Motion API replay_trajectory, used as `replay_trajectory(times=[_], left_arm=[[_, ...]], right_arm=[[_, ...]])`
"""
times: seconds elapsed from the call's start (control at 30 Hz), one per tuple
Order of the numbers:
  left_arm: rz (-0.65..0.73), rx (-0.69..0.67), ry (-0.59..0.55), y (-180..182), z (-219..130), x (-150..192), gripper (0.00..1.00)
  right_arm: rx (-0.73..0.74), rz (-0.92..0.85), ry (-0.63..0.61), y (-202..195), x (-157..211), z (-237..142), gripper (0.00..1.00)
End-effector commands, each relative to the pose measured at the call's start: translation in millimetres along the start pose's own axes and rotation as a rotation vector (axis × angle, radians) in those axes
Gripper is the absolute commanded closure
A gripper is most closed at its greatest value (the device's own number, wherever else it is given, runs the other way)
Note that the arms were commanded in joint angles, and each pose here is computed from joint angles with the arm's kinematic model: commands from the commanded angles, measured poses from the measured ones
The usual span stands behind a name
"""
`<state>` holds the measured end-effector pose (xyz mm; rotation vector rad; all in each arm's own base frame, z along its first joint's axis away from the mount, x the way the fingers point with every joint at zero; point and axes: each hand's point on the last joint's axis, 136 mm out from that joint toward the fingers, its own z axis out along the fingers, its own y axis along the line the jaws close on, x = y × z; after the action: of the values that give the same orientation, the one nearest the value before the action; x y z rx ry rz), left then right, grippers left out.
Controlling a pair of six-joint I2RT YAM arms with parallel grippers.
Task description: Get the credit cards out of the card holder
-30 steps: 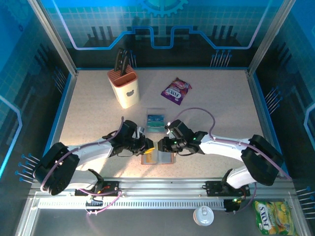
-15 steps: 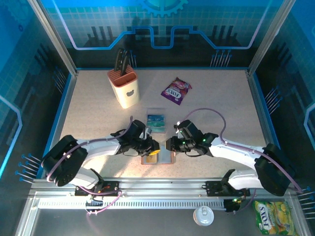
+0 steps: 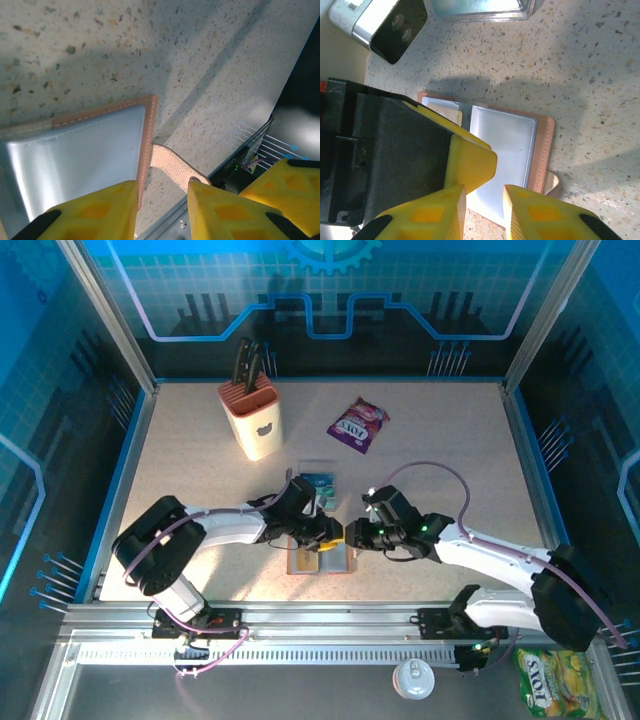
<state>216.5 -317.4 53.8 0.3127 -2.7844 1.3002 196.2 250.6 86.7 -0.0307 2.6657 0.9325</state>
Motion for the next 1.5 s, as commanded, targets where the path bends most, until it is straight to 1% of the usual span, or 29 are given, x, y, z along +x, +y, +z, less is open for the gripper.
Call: replay_trajectory(times=[0.0,0.13,0.27,0.5,0.67,0.9,1.1,1.4,1.47], left_arm=[[0.045,0.045,0.0,-24,1,-6,0.67],[0.052,0.051,-0.009,-28,-2,-12,0.67],[0.048,0.056,-0.034,-25,-15,-17,0.67],[0.013,0.052,-0.085,-2,-41,-23,0.68],[-0.017,0.045,-0.12,18,-58,-22,0.68],[-0.048,0.01,-0.146,46,-73,-10,0.69],[-0.069,-0.01,-0.183,63,-80,0,0.69],[-0.09,-0.034,-0.158,76,-71,1,0.87],[-0.086,-0.043,-0.154,77,-70,1,0.9]], right_arm=[[-0.011,0.008,0.018,0,5,-4,0.72],[-0.01,0.013,0.026,1,6,-4,0.72],[-0.015,0.021,0.036,4,5,0,0.72],[-0.02,-0.002,0.068,18,4,12,0.72],[-0.023,-0.024,0.105,33,6,30,0.72],[-0.07,-0.041,0.152,62,9,63,0.72],[-0.077,-0.047,0.209,69,20,83,0.72],[-0.05,-0.032,0.224,56,28,84,0.72],[-0.049,-0.026,0.221,55,28,85,0.72]])
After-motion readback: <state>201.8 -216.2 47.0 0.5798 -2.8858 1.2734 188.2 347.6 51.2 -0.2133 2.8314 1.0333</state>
